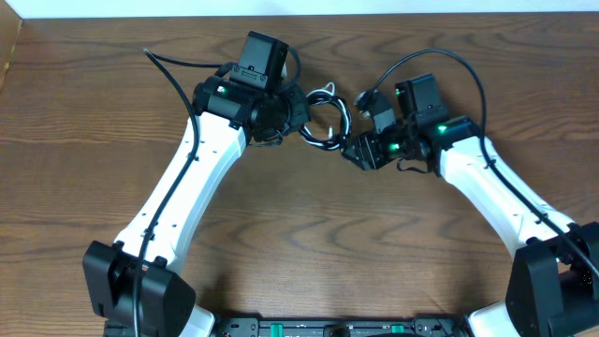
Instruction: Untangle cables
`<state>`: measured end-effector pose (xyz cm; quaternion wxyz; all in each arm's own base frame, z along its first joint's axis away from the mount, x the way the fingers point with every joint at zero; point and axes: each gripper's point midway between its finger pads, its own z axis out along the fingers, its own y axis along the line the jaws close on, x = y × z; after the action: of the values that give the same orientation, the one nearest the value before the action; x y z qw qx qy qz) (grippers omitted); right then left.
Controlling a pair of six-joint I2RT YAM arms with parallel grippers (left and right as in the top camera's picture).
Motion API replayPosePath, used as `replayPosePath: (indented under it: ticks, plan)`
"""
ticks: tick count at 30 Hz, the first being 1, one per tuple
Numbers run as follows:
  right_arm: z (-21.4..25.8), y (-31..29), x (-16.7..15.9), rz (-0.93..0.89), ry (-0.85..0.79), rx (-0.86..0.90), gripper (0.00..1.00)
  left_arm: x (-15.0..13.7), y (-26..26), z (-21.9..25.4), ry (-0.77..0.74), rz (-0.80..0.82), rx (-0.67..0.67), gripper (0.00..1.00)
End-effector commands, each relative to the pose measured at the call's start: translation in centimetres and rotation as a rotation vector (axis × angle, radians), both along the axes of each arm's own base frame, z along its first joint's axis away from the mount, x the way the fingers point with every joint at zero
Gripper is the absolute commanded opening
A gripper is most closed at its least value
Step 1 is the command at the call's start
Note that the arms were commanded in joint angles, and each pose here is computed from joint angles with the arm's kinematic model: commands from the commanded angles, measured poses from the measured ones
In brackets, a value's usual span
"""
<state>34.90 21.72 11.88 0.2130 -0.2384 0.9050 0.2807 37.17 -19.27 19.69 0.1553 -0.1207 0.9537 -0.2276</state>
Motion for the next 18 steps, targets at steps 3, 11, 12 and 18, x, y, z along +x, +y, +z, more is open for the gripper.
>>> replayPosePath:
  ticks: [3,11,12,18]
  plan:
    - [-1.4,-1.8,0.9,-0.039,-0.056,-0.176,0.14,-1.0,-0.3,0.7,0.027,-0.063,-0.058,0.07]
    - [5.0,-0.7,-0.1,-0.106,-0.080,0.011,0.01,-0.5,2.1,0.4,0.023,-0.070,-0.023,0.07]
    - [5.7,-0.5,-0.3,-0.114,-0.081,0.038,0.01,-0.5,2.1,0.4,0.015,-0.085,-0.017,0.08]
    - [11.6,1.2,-0.4,-0.192,-0.079,0.281,0.01,-0.5,2.1,0.3,-0.018,-0.155,0.009,0.08]
